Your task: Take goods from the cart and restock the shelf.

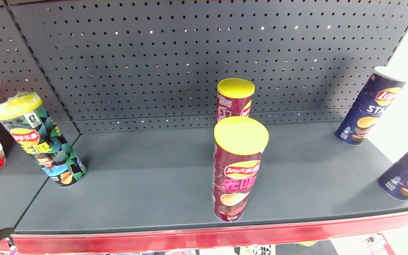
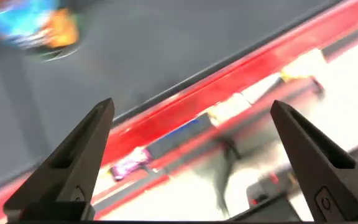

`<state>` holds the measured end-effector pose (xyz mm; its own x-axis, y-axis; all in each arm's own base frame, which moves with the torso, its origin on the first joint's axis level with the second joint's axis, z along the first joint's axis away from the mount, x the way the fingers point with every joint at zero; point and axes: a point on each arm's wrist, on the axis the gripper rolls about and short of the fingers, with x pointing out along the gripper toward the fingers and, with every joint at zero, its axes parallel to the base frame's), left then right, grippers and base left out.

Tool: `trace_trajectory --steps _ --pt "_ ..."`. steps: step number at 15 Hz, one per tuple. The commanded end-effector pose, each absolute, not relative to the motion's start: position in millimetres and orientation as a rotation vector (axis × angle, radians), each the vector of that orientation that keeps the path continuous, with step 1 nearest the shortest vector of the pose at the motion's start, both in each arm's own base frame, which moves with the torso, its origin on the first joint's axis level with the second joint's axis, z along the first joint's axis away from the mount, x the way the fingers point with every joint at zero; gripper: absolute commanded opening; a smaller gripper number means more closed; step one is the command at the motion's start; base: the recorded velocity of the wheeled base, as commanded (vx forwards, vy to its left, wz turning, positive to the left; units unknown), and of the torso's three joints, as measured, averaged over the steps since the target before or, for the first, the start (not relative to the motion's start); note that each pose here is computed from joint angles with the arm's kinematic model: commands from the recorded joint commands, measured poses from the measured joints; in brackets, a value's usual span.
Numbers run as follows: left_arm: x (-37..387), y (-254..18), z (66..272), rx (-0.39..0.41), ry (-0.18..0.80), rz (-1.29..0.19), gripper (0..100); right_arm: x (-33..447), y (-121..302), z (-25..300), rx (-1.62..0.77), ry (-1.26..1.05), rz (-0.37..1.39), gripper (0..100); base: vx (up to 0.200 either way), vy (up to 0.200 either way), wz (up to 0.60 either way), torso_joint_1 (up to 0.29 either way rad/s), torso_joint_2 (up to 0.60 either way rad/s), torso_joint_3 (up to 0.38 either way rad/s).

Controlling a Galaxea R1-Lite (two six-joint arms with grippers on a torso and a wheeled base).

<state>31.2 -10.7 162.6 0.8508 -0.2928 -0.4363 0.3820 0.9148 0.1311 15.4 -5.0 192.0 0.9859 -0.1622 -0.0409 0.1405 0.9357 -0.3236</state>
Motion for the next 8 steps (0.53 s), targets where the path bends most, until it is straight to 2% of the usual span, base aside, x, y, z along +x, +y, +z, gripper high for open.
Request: trace_trajectory --steps 1,3,5,6,8 --pt "-3 3 157 0.201 0.272 -0.194 100 9 -6 188 -0.329 0.067 -0.170 100 0.000 0.000 0.00 0.000 0.00 0.000" --pt "-3 6 157 0.210 0.266 -0.090 100 9 -6 183 -0.319 0.109 -0.161 100 0.000 0.000 0.00 0.000 0.00 0.000" --pt "-2 6 156 0.221 0.272 -0.079 100 9 -6 177 -0.301 0.158 -0.146 100 0.000 0.000 0.00 0.000 0.00 0.000" --pt "0 5 156 0.267 0.286 -0.076 100 8 -6 174 -0.283 0.169 -0.145 100 0.000 0.000 0.00 0.000 0.00 0.000" --pt "1 5 159 0.332 0.255 -0.079 100 5 -7 170 -0.262 0.171 -0.146 100 0.000 0.000 0.00 0.000 0.00 0.000"
